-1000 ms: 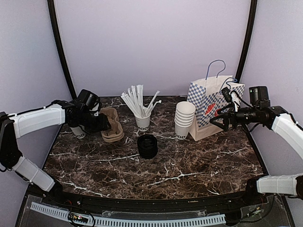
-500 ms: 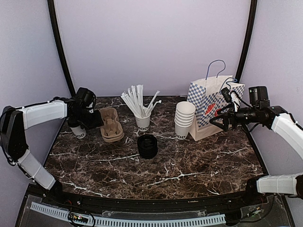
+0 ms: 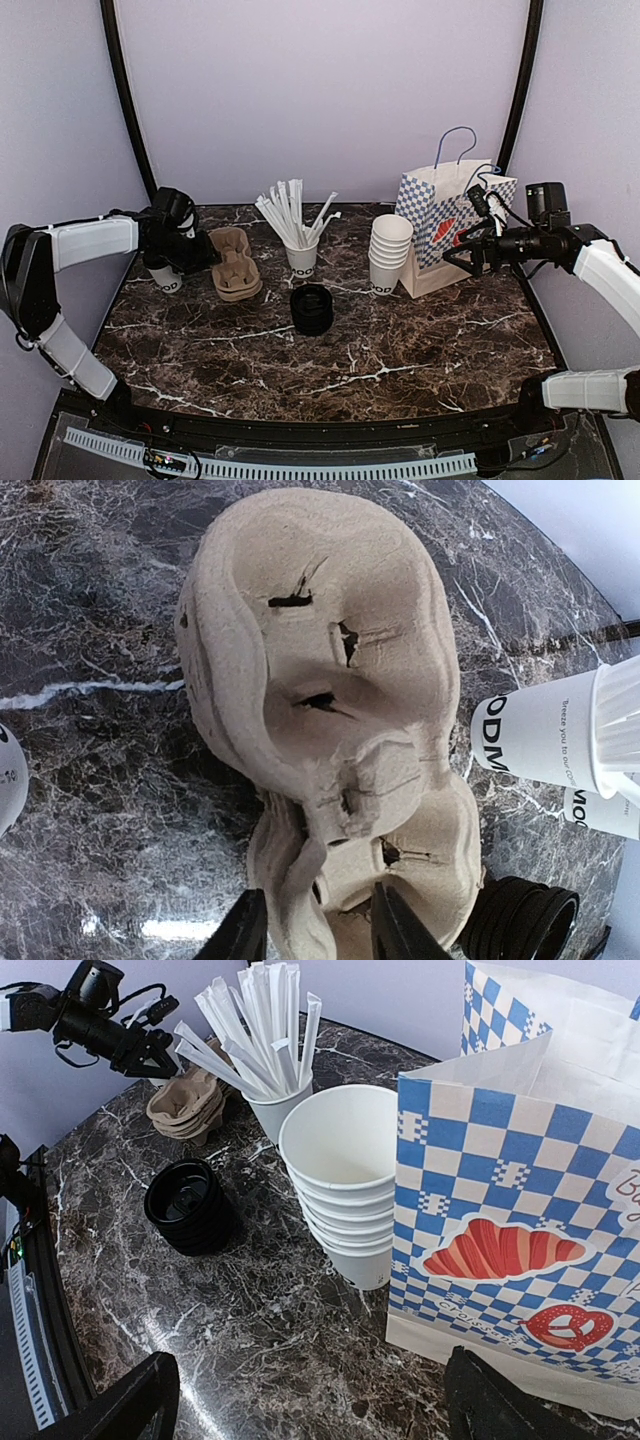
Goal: Pack the takeout coffee
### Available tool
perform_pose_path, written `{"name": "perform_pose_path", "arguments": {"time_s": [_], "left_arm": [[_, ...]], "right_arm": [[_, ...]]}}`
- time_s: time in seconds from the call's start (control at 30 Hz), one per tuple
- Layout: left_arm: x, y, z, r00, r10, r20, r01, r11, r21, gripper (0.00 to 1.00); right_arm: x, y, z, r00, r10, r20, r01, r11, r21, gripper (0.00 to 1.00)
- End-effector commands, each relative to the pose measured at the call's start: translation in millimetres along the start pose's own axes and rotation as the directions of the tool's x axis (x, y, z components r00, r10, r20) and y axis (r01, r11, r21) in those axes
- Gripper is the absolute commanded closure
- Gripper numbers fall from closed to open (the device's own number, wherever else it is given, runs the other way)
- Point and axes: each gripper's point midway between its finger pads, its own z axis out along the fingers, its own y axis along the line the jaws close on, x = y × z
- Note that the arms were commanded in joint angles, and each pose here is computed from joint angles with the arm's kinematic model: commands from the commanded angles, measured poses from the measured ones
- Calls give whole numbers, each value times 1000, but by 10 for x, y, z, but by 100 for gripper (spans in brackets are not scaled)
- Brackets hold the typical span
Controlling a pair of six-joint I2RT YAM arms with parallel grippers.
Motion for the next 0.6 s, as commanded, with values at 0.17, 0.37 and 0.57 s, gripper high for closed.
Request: {"name": "perform_pose_path", "arguments": {"time_s": [0.17, 0.37, 0.57], "left_arm": [[56, 41, 118, 999, -23, -28, 23, 1000, 18, 71], [67, 28, 143, 999, -35, -37, 36, 999, 33, 77], [80, -4, 158, 997, -53, -51, 56, 996, 68, 85]], "right_arm": [[-92, -3, -52, 999, -21, 29, 21, 1000, 12, 7], [-107, -4, -56, 999, -25, 32, 24, 1000, 13, 7], [-100, -5, -63, 999, -24, 32, 23, 1000, 16, 7]]}}
